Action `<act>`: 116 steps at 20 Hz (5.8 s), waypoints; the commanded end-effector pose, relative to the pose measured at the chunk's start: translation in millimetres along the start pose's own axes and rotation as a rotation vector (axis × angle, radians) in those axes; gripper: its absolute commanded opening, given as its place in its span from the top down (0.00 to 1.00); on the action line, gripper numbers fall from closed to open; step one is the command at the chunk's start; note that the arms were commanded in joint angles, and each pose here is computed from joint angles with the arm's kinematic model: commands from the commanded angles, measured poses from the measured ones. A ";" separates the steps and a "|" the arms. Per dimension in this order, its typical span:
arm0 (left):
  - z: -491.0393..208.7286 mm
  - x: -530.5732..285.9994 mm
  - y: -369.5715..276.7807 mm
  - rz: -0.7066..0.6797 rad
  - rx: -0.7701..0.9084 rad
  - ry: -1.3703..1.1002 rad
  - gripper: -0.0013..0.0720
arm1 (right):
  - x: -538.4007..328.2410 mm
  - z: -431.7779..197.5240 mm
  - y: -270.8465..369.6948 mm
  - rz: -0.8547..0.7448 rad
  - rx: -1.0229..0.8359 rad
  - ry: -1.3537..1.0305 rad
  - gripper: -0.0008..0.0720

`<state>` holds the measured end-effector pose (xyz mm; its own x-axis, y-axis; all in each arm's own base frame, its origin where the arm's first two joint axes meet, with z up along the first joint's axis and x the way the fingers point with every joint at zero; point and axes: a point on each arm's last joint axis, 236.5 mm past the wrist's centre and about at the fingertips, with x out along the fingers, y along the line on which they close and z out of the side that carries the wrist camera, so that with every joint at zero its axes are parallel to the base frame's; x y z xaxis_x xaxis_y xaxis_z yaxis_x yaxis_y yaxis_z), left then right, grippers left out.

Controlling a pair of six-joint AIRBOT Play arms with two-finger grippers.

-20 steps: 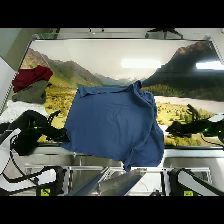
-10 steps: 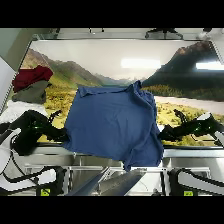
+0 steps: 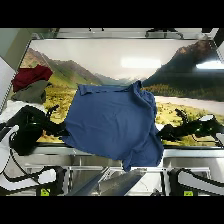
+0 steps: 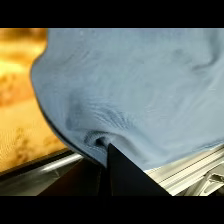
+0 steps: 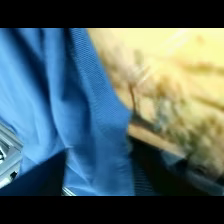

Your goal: Fold the shirts.

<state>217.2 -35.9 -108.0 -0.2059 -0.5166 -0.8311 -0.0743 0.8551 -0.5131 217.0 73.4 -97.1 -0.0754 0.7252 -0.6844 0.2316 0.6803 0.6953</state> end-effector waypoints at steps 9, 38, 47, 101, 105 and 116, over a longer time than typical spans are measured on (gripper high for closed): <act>5.5 -1.4 -5.2 -0.021 0.011 -0.022 0.97 | 24.7 -44.2 -7.2 -0.063 0.048 0.142 0.69; 28.0 -329.7 -270.2 -0.199 0.715 -0.976 0.97 | -318.0 46.0 318.2 -0.180 -0.911 -0.921 0.96; 241.8 -129.6 -168.0 -0.109 0.469 -0.566 0.97 | -166.0 242.7 121.9 -0.189 -0.478 -0.670 0.96; 61.4 40.0 -95.7 -0.179 0.129 0.071 0.44 | -178.7 106.2 -68.3 -0.192 0.139 -0.495 0.64; 71.3 30.3 -102.9 -0.187 0.158 0.047 0.96 | -136.0 72.1 -71.9 -0.156 0.228 -0.439 0.64; 61.5 30.6 -94.9 -0.156 0.170 0.091 0.97 | -19.8 26.9 -64.5 -0.061 0.276 -0.252 0.54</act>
<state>286.7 -140.7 -93.4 -0.2645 -0.6506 -0.7119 0.0480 0.7284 -0.6835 236.4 -2.7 -119.5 0.1769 0.6121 -0.7708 0.5325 0.5991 0.5980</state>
